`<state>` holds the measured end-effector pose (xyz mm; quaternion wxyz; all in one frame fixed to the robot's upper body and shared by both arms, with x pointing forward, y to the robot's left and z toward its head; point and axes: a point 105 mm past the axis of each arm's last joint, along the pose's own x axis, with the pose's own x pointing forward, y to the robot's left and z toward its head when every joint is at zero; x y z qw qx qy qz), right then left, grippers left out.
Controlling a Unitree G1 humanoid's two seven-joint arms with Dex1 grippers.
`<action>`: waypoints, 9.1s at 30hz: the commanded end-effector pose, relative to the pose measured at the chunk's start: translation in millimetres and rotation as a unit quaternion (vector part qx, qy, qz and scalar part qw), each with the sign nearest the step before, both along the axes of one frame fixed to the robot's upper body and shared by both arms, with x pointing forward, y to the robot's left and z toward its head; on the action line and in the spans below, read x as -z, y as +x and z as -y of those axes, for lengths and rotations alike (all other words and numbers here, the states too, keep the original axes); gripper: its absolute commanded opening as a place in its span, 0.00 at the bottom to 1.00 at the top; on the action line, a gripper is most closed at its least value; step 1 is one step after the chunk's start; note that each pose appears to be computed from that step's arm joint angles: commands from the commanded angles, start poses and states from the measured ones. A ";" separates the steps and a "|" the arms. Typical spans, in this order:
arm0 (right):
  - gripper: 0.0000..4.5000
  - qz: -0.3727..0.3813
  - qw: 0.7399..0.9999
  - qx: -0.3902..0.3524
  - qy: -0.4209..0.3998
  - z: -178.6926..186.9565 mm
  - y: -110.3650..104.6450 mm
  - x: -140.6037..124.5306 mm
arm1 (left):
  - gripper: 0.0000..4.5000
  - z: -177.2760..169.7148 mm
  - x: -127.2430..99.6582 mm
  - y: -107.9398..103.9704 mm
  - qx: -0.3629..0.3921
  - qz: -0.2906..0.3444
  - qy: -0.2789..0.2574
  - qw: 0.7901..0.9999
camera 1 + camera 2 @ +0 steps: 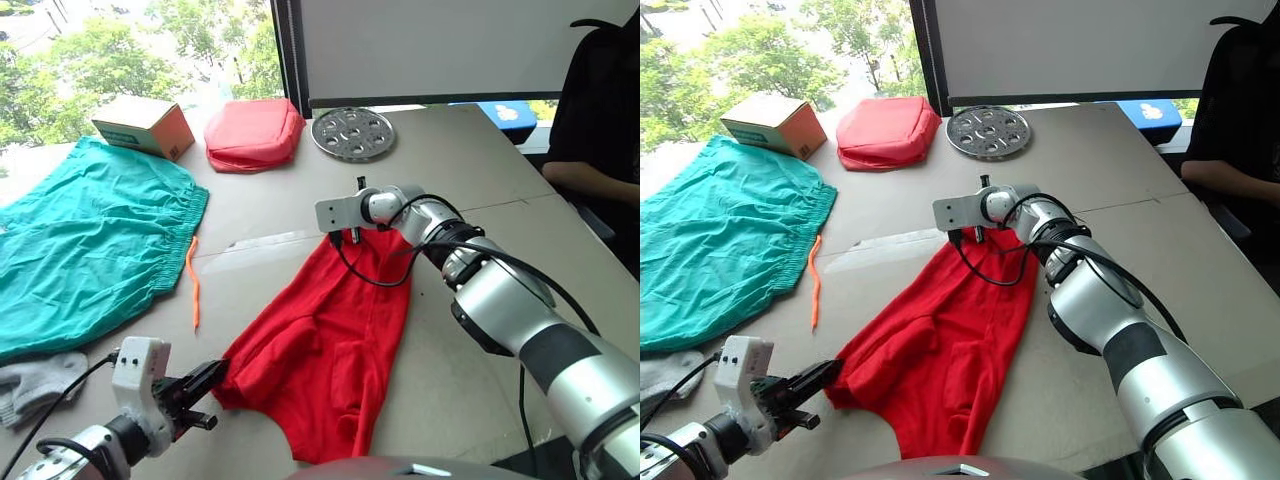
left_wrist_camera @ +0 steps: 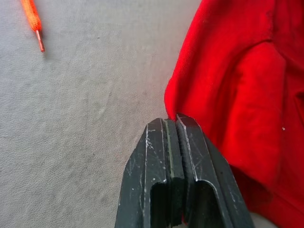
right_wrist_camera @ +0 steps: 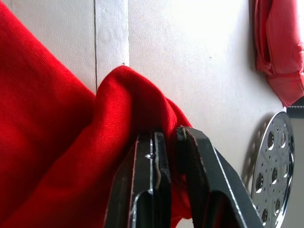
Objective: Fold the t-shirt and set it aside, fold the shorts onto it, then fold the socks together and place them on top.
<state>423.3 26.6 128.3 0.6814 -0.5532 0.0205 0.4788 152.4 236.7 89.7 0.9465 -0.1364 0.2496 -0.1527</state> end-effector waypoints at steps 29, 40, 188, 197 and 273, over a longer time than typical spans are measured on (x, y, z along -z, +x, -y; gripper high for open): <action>0.72 -0.287 0.771 0.401 0.402 115.0 1.1 14.3 | 0.50 -1.6 5.6 49.2 0.241 -0.094 -0.001 0.966; 0.67 -0.297 0.768 0.394 0.408 105.1 2.8 15.9 | 0.52 -4.0 16.8 18.9 0.245 -0.173 -0.006 0.954; 0.02 -0.229 0.809 0.316 0.440 62.1 24.8 -13.8 | 0.00 36.3 -10.3 12.0 0.406 0.161 0.075 0.896; 0.02 -0.248 0.756 0.334 0.505 99.3 22.1 -25.9 | 0.00 41.5 -11.5 10.6 0.397 0.151 0.067 0.903; 1.00 -0.006 0.949 -0.312 0.052 99.6 -242.2 66.9 | 0.73 -19.5 23.5 26.7 0.590 0.268 0.284 0.706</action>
